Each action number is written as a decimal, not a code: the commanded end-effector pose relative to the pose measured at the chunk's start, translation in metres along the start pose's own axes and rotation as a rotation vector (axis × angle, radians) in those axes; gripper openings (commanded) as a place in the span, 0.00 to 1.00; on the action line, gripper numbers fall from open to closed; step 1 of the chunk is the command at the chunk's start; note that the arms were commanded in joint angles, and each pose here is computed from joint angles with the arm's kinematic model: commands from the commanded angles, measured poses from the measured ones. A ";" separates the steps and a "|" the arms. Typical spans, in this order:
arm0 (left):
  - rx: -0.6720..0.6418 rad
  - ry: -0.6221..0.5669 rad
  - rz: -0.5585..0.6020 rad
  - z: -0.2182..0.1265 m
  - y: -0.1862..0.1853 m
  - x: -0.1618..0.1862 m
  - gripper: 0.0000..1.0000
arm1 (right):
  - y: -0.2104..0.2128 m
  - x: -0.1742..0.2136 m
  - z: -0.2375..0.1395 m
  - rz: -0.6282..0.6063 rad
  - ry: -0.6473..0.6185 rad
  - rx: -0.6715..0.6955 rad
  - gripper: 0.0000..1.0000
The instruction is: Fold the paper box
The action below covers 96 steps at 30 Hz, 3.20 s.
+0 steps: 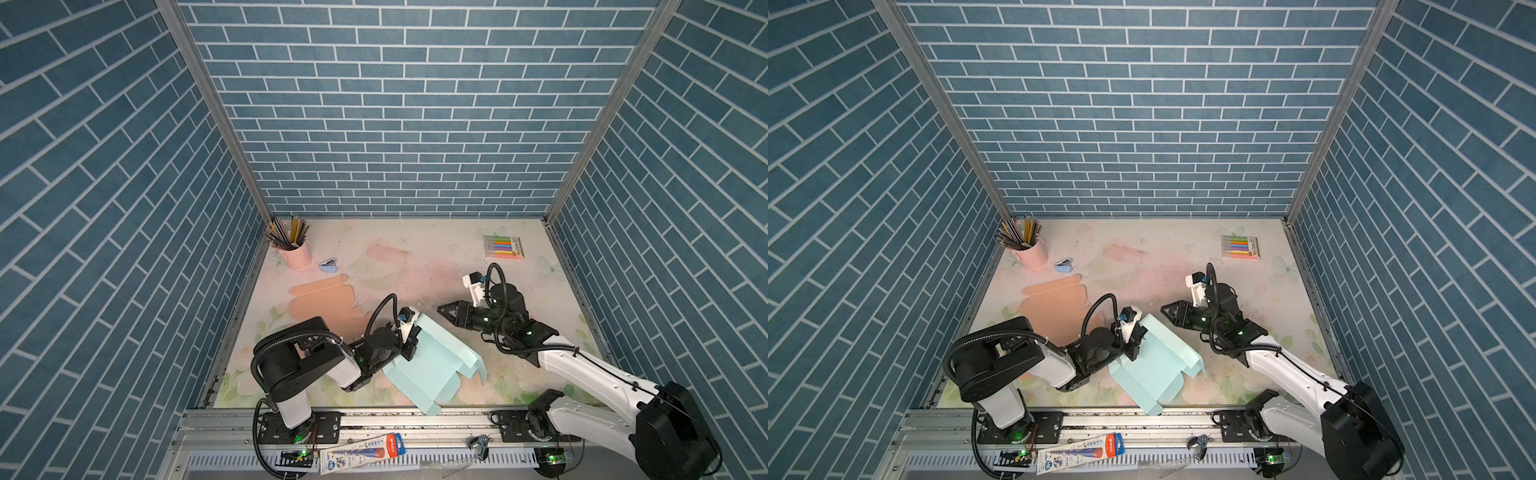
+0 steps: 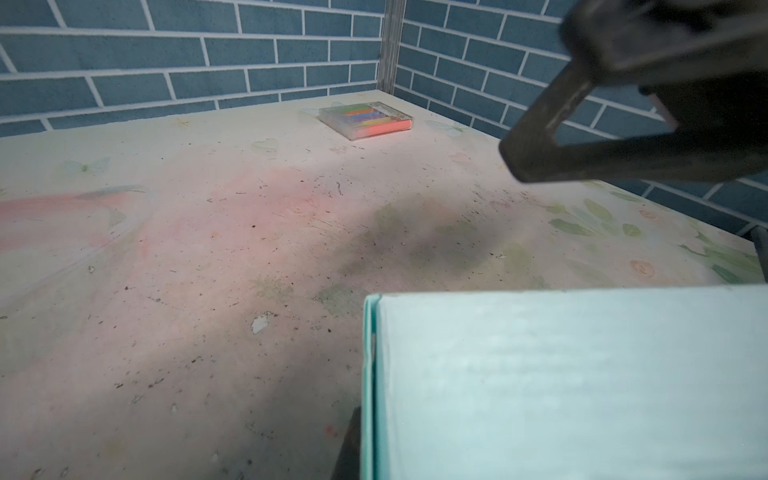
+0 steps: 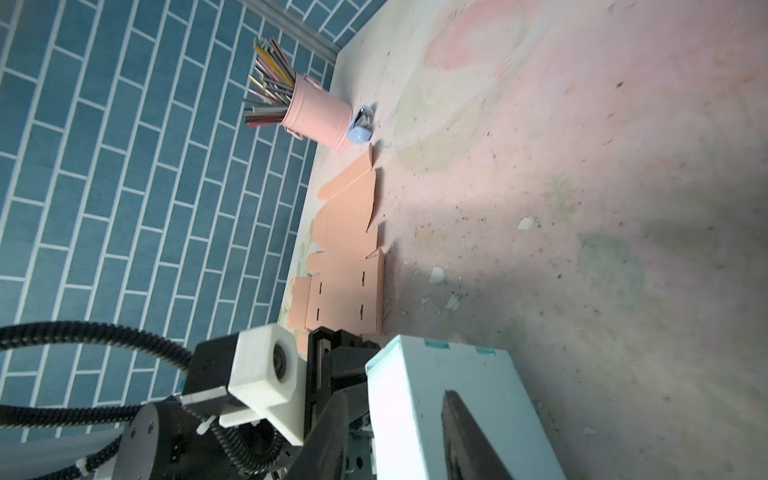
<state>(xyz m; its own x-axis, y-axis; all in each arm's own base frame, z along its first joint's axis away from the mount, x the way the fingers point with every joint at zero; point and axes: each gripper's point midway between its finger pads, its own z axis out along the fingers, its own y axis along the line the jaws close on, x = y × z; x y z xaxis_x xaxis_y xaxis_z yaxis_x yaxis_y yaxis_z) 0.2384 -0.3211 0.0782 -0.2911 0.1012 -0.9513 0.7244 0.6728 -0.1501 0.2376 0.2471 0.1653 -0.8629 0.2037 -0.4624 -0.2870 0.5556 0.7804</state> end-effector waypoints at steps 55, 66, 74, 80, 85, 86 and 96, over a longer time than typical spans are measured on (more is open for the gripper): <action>-0.060 0.005 0.017 0.008 0.007 0.006 0.06 | -0.034 0.071 0.046 -0.002 0.299 -0.024 0.31; -0.138 0.015 -0.007 0.005 0.018 -0.005 0.06 | -0.026 0.026 0.021 -0.171 0.194 0.160 0.31; -0.236 0.040 -0.062 0.005 0.033 -0.019 0.05 | 0.009 -0.028 -0.029 -0.334 0.004 0.272 0.30; -0.378 0.070 -0.124 -0.002 0.059 -0.028 0.03 | 0.025 -0.036 -0.050 -0.380 -0.065 0.282 0.23; -0.431 0.059 -0.212 -0.014 0.079 -0.033 0.02 | 0.042 -0.032 -0.053 -0.463 -0.071 0.296 0.11; -0.434 0.059 -0.223 -0.015 0.082 -0.033 0.02 | 0.046 -0.030 -0.053 -0.482 -0.070 0.295 0.08; -0.434 0.049 -0.274 -0.017 0.088 -0.043 0.01 | 0.040 -0.015 -0.034 -0.532 -0.015 0.363 0.00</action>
<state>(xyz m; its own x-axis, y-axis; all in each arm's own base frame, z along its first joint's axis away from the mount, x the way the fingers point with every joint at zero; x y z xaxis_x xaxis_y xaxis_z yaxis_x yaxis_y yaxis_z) 0.2994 -0.2545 0.1000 -0.4694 -0.0436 -0.8819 0.3181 0.9234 -0.2149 0.2191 0.2471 0.2264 -0.6341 -0.1383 -0.7608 -0.5429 0.7803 0.3106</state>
